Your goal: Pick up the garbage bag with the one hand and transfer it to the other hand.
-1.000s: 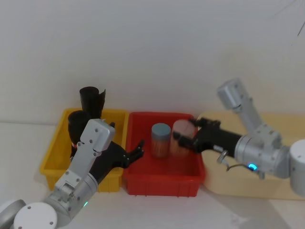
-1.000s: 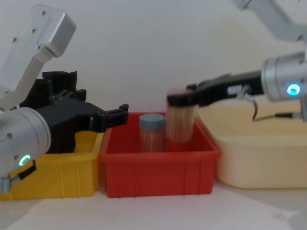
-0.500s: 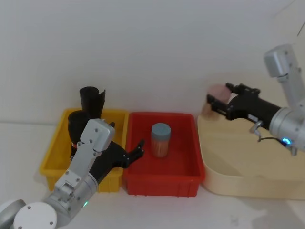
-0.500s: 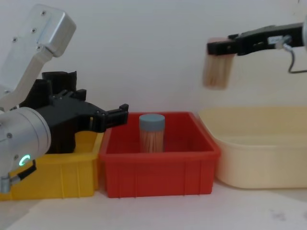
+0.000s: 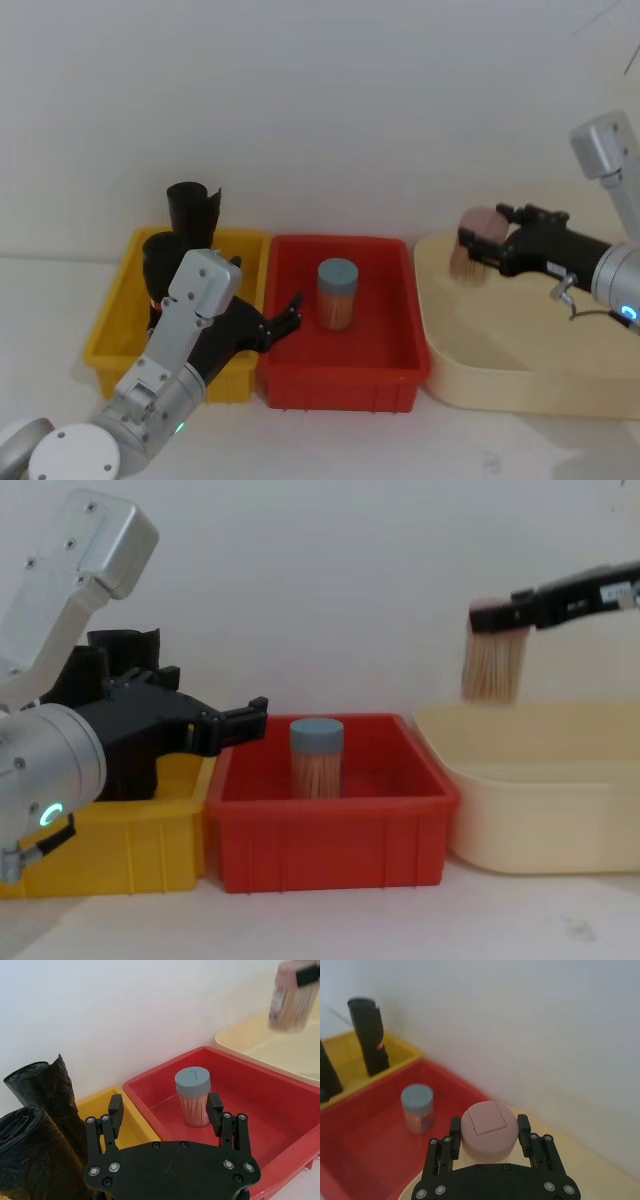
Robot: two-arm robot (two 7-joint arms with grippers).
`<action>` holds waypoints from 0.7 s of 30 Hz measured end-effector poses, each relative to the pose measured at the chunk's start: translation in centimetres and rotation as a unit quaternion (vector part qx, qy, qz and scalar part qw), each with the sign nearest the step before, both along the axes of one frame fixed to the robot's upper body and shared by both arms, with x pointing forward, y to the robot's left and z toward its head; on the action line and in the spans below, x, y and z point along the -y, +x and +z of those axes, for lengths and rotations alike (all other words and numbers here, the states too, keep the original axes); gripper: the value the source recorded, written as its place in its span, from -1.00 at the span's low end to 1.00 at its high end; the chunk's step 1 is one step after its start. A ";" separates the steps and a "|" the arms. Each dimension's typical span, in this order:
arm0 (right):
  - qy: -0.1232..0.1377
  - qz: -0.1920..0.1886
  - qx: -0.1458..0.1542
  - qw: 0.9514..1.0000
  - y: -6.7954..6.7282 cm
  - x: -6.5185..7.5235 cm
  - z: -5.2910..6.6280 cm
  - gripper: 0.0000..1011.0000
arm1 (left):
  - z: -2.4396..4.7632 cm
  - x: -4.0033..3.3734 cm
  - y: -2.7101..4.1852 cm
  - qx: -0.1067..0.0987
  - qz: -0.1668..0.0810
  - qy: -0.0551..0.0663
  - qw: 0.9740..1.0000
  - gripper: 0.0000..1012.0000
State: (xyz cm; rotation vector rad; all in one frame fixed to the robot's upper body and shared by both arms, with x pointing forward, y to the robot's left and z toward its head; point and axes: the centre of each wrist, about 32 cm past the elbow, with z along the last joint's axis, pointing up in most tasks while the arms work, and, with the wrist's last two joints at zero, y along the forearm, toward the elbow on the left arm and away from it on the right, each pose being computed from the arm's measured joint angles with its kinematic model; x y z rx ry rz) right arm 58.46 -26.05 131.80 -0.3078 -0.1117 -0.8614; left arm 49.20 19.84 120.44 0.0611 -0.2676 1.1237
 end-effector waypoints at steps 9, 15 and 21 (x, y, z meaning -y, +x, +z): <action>-0.025 0.006 -0.031 0.999 0.3 -0.2 -1.3 0.32 | 0.00 0.00 0.00 0.000 0.000 0.000 1.000 0.98; -0.038 0.000 -0.036 0.999 0.5 -0.5 -1.9 0.51 | 0.00 0.00 0.00 0.000 0.000 0.000 1.000 0.98; -0.048 -0.006 -0.038 0.998 0.7 -0.8 -2.3 0.81 | 0.00 0.00 0.00 0.000 0.000 0.000 1.000 0.98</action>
